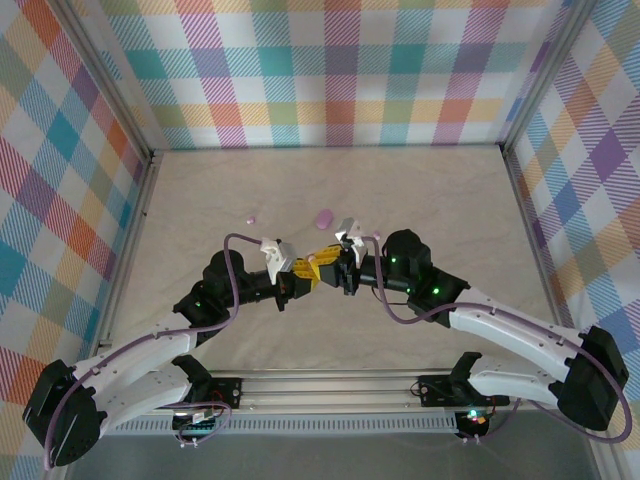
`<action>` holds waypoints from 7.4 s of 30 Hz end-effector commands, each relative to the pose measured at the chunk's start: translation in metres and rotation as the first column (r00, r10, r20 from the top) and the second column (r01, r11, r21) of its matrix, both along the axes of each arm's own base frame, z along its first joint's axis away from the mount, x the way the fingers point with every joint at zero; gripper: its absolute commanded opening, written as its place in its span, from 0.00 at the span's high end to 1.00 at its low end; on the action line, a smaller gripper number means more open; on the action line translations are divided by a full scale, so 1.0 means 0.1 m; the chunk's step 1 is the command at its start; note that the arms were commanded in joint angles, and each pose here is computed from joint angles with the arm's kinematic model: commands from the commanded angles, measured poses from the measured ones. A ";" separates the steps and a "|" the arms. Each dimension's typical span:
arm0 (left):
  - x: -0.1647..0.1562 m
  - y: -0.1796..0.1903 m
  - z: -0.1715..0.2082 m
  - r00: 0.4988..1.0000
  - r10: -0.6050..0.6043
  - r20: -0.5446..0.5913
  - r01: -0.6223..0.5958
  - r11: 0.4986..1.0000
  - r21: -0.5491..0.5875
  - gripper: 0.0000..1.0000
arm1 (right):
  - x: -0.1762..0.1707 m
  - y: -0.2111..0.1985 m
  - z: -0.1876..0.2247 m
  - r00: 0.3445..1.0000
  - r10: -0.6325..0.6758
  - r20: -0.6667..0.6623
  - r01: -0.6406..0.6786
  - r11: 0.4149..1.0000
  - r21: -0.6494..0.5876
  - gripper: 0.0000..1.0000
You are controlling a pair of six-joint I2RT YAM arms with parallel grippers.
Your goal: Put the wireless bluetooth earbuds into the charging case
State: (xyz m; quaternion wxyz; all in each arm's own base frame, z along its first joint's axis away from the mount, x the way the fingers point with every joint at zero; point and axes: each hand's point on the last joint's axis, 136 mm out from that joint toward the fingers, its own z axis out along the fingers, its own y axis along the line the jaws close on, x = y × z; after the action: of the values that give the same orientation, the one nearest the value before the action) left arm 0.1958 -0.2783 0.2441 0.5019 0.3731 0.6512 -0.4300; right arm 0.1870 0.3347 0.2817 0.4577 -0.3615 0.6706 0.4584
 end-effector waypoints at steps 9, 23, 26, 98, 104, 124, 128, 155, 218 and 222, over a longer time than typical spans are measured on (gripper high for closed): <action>-0.12 0.03 0.79 0.974 -0.007 0.227 0.050 0.981 -0.186 1.00 | -0.25 -0.01 -0.61 0.986 0.079 -0.147 -0.099 0.986 -0.132 0.77; -0.13 0.05 0.80 0.973 -0.005 0.232 0.048 0.982 -0.183 1.00 | -0.21 -0.06 -0.68 0.989 0.040 -0.145 -0.065 0.983 -0.173 0.70; -0.13 0.05 0.78 0.973 -0.005 0.229 0.046 0.983 -0.176 1.00 | -0.15 -0.11 -0.59 0.991 -0.010 -0.137 -0.014 0.984 -0.175 0.68; -0.07 0.20 -0.38 0.997 0.054 0.063 -0.061 0.993 0.101 1.00 | -1.44 -1.49 -2.57 0.637 -0.705 -0.313 -0.100 0.327 -0.940 0.64; -0.07 0.22 -0.37 0.996 0.062 0.066 -0.069 0.992 0.102 1.00 | -1.33 -1.57 -2.57 0.678 -0.696 -0.236 -0.063 0.265 -0.962 0.70; -0.10 0.24 -0.33 0.996 0.057 0.071 -0.064 0.993 0.103 1.00 | -1.15 -1.44 -2.29 0.741 -0.543 -0.395 -0.092 0.501 -0.860 0.71; -0.19 0.19 -0.30 0.993 -0.004 0.115 -0.005 0.997 0.080 1.00 | -1.29 -1.52 -2.31 0.734 -0.532 -0.422 -0.126 0.504 -0.855 0.66; -0.16 -0.08 -0.20 0.762 -0.205 0.614 0.017 0.954 0.298 1.00 | -1.30 -1.50 -2.48 0.694 -0.570 -0.441 -0.067 0.558 -0.827 0.66; -0.02 0.00 -0.33 0.891 0.000 0.455 -0.076 0.986 0.148 1.00 | 0.01 -1.14 -0.99 0.297 -0.547 -0.783 0.407 0.814 -0.414 0.92; 0.09 -0.09 -0.30 0.892 0.040 0.451 -0.095 0.991 0.099 1.00 | 0.14 -1.00 -0.70 0.230 -0.419 -0.878 0.479 0.835 -0.273 0.93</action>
State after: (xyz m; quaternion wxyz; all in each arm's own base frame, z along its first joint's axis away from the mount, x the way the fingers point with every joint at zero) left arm 0.2016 -0.2791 0.1868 0.5857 0.5005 0.5848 -0.2540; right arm 0.1931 0.2157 0.1779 0.1478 0.1243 0.9108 0.3649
